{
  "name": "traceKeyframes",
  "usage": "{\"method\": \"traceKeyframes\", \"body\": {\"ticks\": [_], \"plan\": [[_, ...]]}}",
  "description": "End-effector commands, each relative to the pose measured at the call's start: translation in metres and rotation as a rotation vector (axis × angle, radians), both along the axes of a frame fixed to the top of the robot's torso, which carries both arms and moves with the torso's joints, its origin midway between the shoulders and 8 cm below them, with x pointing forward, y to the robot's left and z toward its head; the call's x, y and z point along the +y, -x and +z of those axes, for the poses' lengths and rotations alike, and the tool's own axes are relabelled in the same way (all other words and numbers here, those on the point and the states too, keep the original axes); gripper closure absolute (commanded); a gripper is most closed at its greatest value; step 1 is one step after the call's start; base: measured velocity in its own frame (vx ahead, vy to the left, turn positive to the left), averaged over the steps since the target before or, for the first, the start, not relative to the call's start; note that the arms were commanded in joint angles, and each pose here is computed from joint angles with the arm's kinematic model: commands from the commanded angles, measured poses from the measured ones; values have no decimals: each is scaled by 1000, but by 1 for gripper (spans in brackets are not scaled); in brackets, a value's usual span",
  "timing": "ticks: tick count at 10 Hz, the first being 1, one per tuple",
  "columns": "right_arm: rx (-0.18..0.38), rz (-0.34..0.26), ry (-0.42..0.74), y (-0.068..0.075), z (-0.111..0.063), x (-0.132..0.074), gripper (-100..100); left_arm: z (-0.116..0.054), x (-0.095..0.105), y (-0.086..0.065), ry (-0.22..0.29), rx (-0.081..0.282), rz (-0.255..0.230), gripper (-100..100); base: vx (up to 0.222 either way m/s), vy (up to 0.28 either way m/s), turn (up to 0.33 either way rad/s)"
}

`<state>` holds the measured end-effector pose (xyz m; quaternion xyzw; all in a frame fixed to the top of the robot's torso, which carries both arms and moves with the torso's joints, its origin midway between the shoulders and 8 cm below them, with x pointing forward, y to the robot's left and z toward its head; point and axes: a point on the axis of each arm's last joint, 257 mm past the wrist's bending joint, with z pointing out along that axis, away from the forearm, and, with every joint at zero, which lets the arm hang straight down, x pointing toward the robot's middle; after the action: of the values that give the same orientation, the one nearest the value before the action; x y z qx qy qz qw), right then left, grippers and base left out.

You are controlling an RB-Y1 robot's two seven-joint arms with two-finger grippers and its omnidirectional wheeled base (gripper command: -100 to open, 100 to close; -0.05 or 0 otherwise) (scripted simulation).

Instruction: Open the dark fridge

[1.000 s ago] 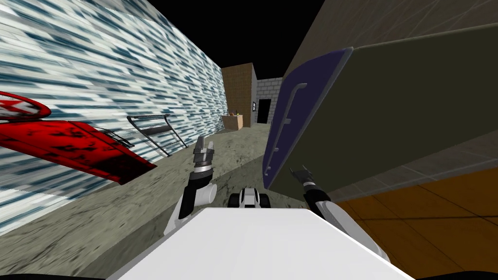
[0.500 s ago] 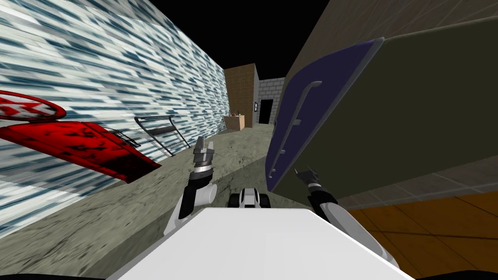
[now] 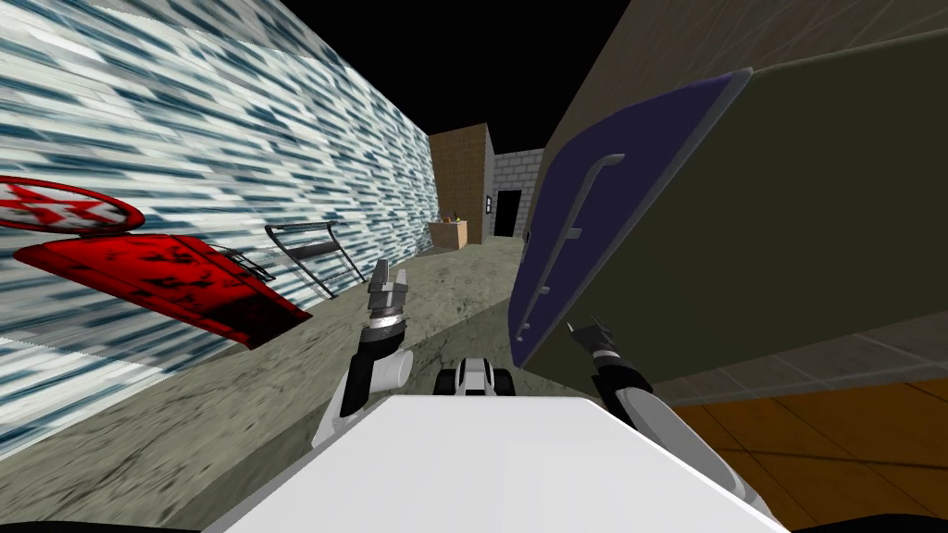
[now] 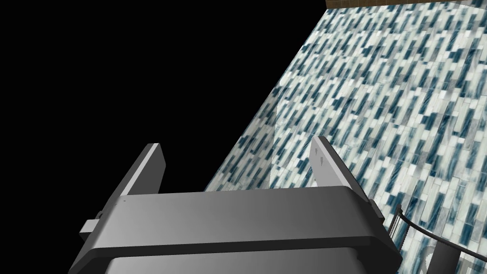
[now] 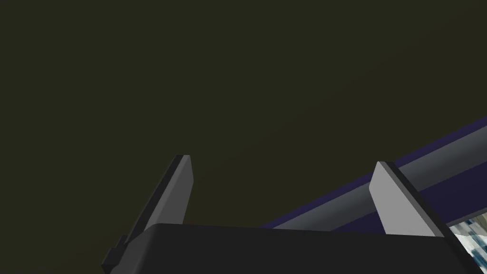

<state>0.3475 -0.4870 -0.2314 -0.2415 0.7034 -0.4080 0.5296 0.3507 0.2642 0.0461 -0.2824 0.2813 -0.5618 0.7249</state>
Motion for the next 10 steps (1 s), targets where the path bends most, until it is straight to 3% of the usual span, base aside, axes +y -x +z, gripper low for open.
{"method": "traceKeyframes", "body": {"ticks": [1, 3, 10], "plan": [[-1, 8, 71, -2, 9, -3, -100, 0, 0, 0, 0, 0, 0, 0, 19, 53, 44], [13, 2, 185, 1, 19, -16, -100, 0, 0, 0, 0, 0, 0, 0, 33, 80, 68], [36, 9, 405, 3, 40, -32, -100, 0, 0, 0, 0, 0, 0, 0, 17, 68, 42]]}}
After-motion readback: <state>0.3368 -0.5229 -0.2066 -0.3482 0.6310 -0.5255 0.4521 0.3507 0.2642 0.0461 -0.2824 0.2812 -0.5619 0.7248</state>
